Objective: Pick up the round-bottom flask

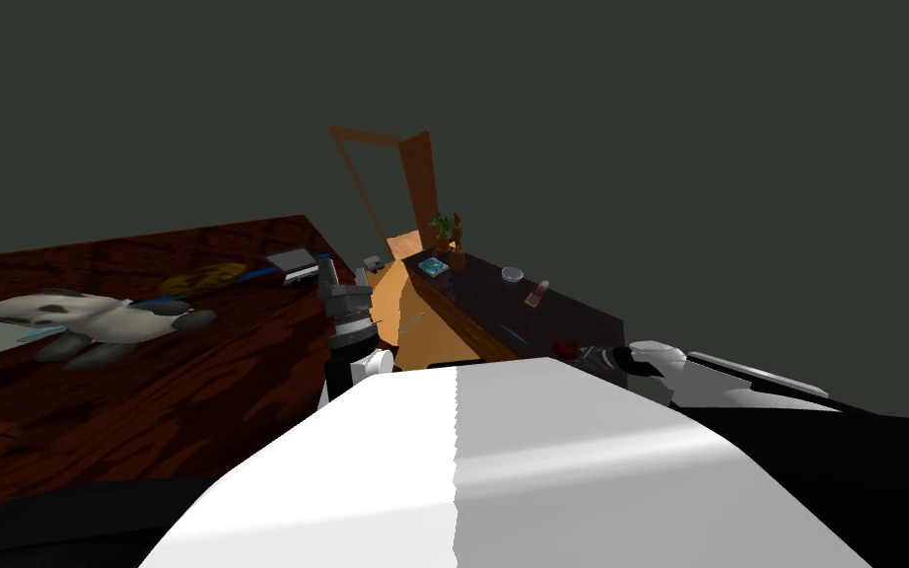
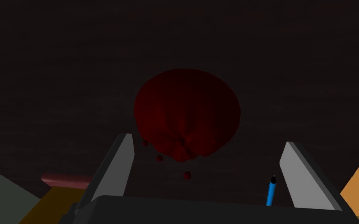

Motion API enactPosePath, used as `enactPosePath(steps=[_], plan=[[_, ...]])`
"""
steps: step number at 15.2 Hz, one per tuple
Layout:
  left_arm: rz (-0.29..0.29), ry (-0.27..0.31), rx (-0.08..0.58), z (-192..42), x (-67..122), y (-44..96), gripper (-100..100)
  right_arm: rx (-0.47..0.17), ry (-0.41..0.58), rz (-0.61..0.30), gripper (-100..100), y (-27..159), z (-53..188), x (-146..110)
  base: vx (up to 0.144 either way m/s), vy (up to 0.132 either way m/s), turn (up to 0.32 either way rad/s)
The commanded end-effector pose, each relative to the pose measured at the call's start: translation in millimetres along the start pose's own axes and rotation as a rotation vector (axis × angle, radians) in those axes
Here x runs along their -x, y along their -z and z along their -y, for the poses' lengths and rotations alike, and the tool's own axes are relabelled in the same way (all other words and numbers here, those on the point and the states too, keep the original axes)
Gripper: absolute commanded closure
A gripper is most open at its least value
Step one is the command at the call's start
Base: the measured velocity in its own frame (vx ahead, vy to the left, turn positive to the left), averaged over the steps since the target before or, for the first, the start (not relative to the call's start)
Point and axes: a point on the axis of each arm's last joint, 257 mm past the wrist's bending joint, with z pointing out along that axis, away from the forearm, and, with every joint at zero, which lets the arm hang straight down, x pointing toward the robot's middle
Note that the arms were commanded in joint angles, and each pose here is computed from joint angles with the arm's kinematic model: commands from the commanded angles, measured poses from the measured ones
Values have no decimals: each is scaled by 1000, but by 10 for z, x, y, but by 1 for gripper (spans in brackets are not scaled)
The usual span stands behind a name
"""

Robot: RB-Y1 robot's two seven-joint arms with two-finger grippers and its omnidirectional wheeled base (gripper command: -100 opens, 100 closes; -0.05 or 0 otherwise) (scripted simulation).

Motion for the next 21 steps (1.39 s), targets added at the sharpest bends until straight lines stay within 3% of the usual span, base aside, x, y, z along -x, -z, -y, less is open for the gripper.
enactPosePath(steps=[1, 2, 7, 19, 20, 21], plan=[[0, 0, 0, 0, 0, 0, 0, -24, 22, -48, -100, 134, 159, -156, 43, 26, 227], [0, 0, 0, 0, 0, 0, 0, 3, 48, -14, -100, 51, 65, 32, 58, 27, 189], [0, 0, 0, 0, 0, 0, 0, -30, 19, -39, -100, 77, 106, -151, 20, -1, 43], [0, 0, 0, 0, 0, 0, 0, -35, -35, -33, -100, -37, -297, -292, -12, -39, 80], [0, 0, 0, 0, 0, 0, 0, -45, -55, -48, -100, -14, -328, -398, -19, -23, 68], [0, 0, 0, 0, 0, 0, 0, -31, -50, -35, -100, -42, -385, -332, -22, -23, 73]])
